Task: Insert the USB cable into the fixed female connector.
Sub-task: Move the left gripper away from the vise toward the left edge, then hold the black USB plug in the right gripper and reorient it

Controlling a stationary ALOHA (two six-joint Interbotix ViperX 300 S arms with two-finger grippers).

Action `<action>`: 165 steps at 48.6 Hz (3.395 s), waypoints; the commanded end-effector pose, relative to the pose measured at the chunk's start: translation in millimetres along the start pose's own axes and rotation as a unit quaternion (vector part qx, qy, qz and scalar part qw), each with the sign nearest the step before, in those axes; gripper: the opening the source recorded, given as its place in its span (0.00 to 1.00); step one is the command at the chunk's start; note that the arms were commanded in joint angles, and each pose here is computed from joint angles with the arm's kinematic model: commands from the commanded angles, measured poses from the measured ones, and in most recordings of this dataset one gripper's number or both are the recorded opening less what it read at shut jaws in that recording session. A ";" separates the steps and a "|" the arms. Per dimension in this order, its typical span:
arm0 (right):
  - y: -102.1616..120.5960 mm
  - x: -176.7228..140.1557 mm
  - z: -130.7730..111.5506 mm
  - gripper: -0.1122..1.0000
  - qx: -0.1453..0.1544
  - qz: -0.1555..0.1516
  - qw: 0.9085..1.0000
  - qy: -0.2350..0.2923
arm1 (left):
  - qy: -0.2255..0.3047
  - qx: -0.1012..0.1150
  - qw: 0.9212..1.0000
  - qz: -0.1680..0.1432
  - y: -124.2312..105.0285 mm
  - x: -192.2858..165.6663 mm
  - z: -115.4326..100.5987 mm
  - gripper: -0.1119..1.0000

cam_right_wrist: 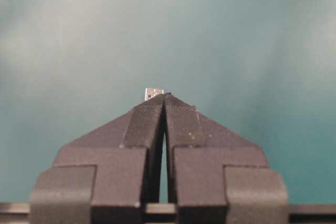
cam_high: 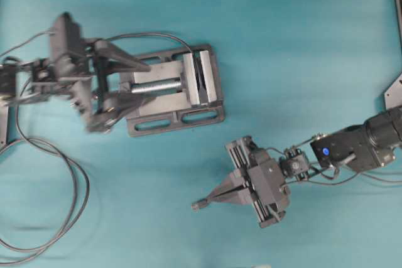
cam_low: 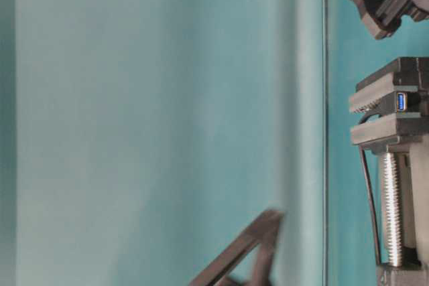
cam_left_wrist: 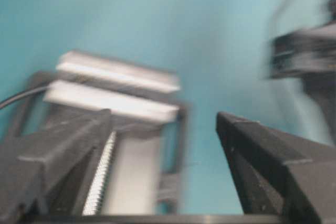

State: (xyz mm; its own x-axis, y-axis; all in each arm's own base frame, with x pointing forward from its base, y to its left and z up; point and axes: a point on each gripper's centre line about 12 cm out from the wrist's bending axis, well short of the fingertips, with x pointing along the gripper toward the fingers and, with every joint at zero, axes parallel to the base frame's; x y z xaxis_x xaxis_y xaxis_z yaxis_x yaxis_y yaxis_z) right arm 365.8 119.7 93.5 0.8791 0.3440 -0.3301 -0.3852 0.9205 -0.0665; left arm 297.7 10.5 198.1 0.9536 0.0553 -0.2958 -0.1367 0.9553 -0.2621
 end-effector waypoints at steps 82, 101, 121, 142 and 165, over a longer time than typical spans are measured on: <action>3.4 25.2 -28.1 0.53 0.041 0.004 0.998 0.050 | -0.085 0.062 0.993 -0.049 10.9 -131.7 -49.6 1.00; 12.1 33.2 -34.8 0.39 0.043 0.014 0.997 0.056 | -0.081 0.060 0.994 -0.048 11.7 -131.7 -52.2 1.00; 12.3 32.2 -36.9 0.40 0.043 0.014 0.997 0.059 | -0.078 0.059 0.994 -0.046 12.9 -131.8 -54.6 1.00; 12.1 32.7 -38.6 0.29 0.041 0.013 0.996 0.072 | -0.029 0.057 0.998 -0.023 26.1 -133.8 -86.4 1.00; 8.3 31.2 -24.5 0.29 0.055 0.001 0.997 0.056 | -0.021 0.058 0.998 -0.022 26.8 -134.0 -89.0 1.00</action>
State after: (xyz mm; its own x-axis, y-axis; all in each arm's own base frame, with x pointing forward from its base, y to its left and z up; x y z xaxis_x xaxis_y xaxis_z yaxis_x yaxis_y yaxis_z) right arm 378.9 132.1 42.5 0.8178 0.3288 -0.4724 -0.3586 0.9331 0.0288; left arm 140.0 2.5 144.9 0.9667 0.0201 -0.2552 -0.0665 0.9824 -0.1747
